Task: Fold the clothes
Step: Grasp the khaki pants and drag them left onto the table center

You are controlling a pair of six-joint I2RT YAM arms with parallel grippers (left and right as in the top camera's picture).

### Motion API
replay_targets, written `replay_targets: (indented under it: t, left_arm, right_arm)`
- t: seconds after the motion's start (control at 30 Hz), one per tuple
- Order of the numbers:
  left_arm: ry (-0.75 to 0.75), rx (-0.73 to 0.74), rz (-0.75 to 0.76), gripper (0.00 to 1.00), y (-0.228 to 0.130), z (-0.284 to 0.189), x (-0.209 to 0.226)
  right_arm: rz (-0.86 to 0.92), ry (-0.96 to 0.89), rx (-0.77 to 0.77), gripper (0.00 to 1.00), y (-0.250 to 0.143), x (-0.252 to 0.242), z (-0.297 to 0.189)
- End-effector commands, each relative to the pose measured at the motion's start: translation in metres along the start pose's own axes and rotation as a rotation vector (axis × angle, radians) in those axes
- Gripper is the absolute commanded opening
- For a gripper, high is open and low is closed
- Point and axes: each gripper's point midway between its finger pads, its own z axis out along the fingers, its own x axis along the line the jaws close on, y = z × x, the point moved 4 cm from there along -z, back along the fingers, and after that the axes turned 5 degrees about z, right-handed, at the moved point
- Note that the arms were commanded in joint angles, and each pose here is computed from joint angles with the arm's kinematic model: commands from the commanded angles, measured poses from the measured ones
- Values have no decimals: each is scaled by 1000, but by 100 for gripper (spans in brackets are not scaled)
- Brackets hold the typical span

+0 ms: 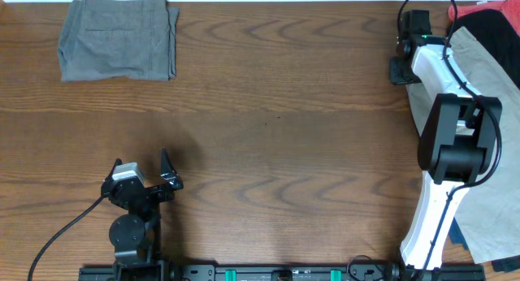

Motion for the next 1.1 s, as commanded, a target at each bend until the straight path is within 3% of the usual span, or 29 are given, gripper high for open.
replay_targets:
  t: [0.0, 0.6, 0.8, 1.07]
  left_arm:
    - [14, 46, 21, 98, -16, 2, 2]
    - [13, 46, 21, 98, -16, 2, 2]
    - [13, 46, 21, 98, -16, 2, 2]
    - [13, 46, 21, 98, -16, 2, 2]
  right_arm:
    - [77, 6, -81, 1, 19, -17, -42]
    - [124, 234, -306, 1, 29, -26, -203]
    - [7, 445, -315, 1, 13, 27, -247]
    - [-258, 835, -216, 1, -39, 149, -292]
